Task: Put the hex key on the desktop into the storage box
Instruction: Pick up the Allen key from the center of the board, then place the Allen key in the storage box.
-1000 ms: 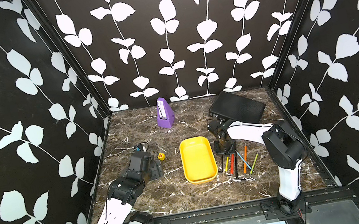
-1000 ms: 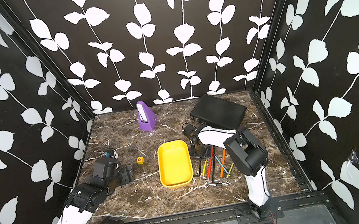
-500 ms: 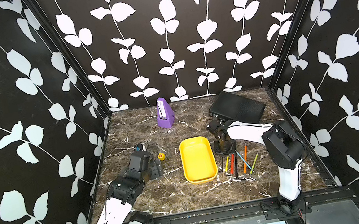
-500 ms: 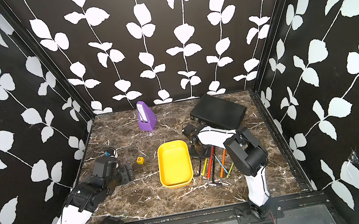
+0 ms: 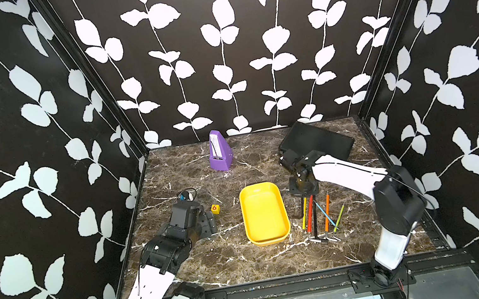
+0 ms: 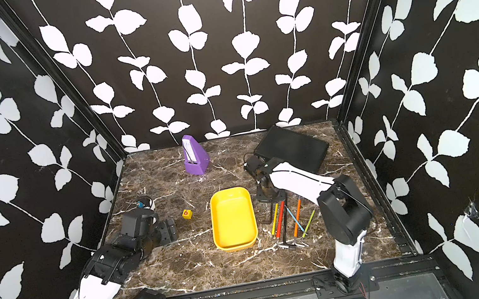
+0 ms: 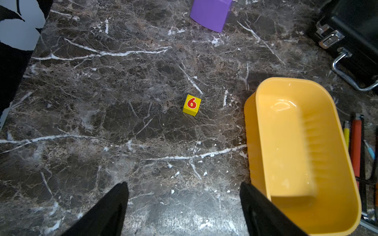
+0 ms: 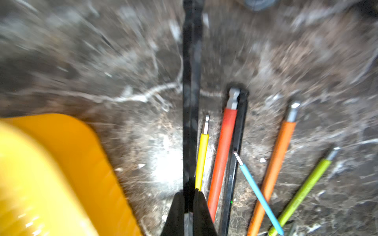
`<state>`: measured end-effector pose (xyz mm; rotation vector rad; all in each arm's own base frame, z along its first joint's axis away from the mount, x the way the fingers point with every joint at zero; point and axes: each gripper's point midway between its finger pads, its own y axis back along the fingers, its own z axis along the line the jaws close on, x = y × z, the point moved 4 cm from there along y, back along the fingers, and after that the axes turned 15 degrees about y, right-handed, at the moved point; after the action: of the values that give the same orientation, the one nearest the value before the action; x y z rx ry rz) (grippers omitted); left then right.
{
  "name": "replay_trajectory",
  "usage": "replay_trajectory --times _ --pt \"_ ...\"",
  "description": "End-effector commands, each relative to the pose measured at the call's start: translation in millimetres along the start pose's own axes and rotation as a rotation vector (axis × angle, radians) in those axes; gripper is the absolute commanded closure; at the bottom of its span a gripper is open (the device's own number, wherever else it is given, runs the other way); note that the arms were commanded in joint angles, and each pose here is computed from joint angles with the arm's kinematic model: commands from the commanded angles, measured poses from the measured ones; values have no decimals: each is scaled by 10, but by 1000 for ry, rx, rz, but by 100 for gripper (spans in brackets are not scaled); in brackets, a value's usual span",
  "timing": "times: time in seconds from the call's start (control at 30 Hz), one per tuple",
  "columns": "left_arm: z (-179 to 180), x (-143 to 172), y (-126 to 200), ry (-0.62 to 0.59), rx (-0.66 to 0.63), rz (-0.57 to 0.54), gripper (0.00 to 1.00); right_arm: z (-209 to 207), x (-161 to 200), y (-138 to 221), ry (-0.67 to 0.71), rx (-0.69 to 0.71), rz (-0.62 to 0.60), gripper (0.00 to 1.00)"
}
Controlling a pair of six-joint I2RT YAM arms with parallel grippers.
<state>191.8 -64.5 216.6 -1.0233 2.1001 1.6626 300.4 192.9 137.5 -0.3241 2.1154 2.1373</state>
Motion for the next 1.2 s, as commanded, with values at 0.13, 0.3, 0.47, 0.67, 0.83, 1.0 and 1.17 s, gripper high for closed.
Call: replay_trajectory --times 0.13,0.3,0.47,0.67,0.83,1.0,1.17 --pt "-48 -109 108 15 20 -36 14 346 -163 782 194 -163 -197 100" --pt "-72 -145 147 13 25 -38 14 785 -53 828 303 -307 -172 100" --pt "-88 -166 177 27 35 -43 14 1124 35 695 333 -386 -127 100" --pt "-66 -133 195 49 43 -40 15 1340 117 440 328 -397 -37 100" --pt "-42 -117 214 49 38 -38 15 1387 156 203 293 -383 5 100" --pt "-43 -128 230 47 39 -42 15 1393 194 99 281 -373 41 100" --pt "-51 -133 226 45 41 -43 15 1373 286 43 278 -357 70 100"
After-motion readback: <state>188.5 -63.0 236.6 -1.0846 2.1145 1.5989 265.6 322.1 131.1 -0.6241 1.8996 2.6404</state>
